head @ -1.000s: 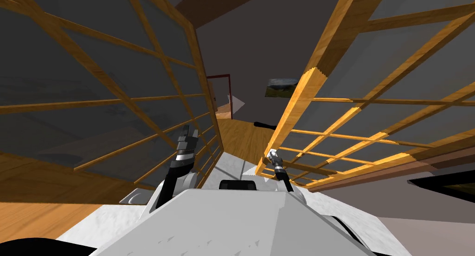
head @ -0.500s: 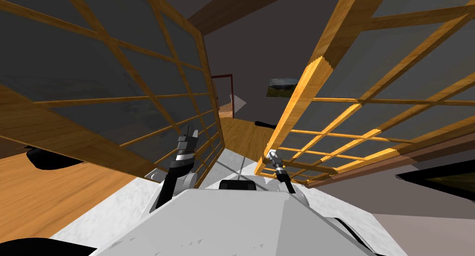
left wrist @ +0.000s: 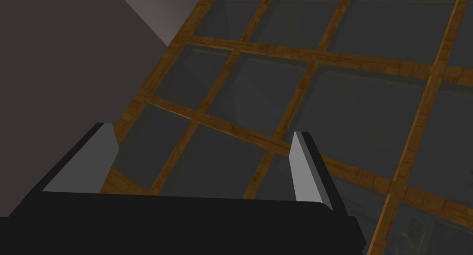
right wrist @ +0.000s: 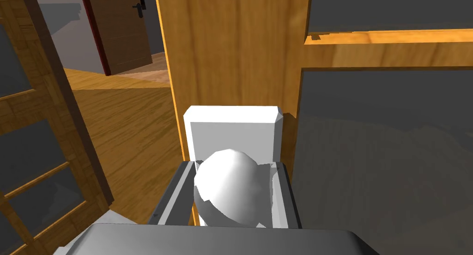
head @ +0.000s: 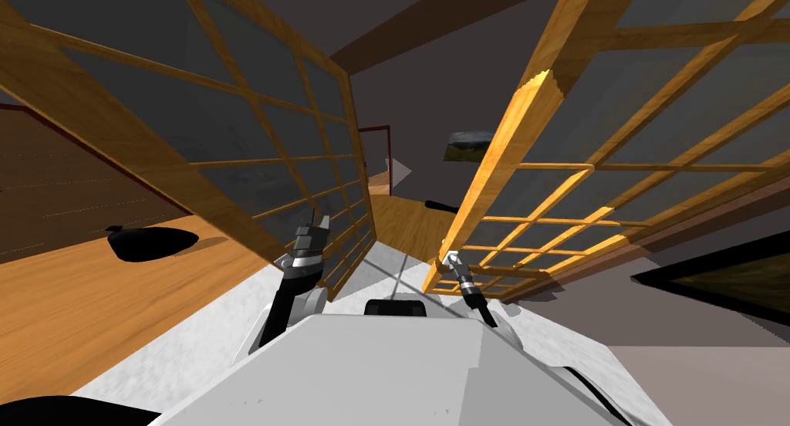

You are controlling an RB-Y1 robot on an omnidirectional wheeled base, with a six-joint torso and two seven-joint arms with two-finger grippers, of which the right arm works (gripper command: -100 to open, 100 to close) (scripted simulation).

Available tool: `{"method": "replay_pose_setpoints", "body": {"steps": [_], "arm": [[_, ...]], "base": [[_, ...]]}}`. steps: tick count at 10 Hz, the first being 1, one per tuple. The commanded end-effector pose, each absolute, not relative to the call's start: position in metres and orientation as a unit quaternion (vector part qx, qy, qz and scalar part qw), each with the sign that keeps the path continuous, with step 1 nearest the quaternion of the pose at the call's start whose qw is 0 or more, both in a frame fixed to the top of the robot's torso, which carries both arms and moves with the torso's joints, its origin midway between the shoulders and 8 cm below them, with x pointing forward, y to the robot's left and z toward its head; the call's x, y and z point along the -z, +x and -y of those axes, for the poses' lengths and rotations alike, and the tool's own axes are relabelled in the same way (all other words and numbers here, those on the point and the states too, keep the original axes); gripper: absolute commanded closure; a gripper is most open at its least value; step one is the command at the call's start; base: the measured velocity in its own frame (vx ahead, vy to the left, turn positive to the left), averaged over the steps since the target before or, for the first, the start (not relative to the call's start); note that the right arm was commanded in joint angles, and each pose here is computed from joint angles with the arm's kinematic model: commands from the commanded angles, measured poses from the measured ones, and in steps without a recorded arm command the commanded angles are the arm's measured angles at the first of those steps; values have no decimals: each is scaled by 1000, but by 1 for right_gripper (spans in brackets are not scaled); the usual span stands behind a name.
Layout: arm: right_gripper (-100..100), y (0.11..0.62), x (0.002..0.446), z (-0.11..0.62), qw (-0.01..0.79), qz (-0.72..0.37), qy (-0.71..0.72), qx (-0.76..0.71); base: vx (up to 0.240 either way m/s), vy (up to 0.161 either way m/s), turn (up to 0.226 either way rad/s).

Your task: Pull the door open

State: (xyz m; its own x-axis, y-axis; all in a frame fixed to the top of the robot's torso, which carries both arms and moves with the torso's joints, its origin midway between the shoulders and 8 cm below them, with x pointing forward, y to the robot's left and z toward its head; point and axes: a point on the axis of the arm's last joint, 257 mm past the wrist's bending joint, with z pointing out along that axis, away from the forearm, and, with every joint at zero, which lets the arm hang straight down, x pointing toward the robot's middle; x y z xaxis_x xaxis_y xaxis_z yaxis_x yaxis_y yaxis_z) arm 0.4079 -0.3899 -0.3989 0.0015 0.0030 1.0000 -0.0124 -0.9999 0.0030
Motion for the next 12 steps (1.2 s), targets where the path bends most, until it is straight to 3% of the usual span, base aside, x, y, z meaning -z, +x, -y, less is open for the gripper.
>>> {"method": "replay_pose_setpoints", "body": {"steps": [1,12], "arm": [[100,408,399,390,5,3,708,-707],[100,353,400,383,-52,-53,706,-705]], "base": [[-119,-43,27],[-198,-70,113]]}}
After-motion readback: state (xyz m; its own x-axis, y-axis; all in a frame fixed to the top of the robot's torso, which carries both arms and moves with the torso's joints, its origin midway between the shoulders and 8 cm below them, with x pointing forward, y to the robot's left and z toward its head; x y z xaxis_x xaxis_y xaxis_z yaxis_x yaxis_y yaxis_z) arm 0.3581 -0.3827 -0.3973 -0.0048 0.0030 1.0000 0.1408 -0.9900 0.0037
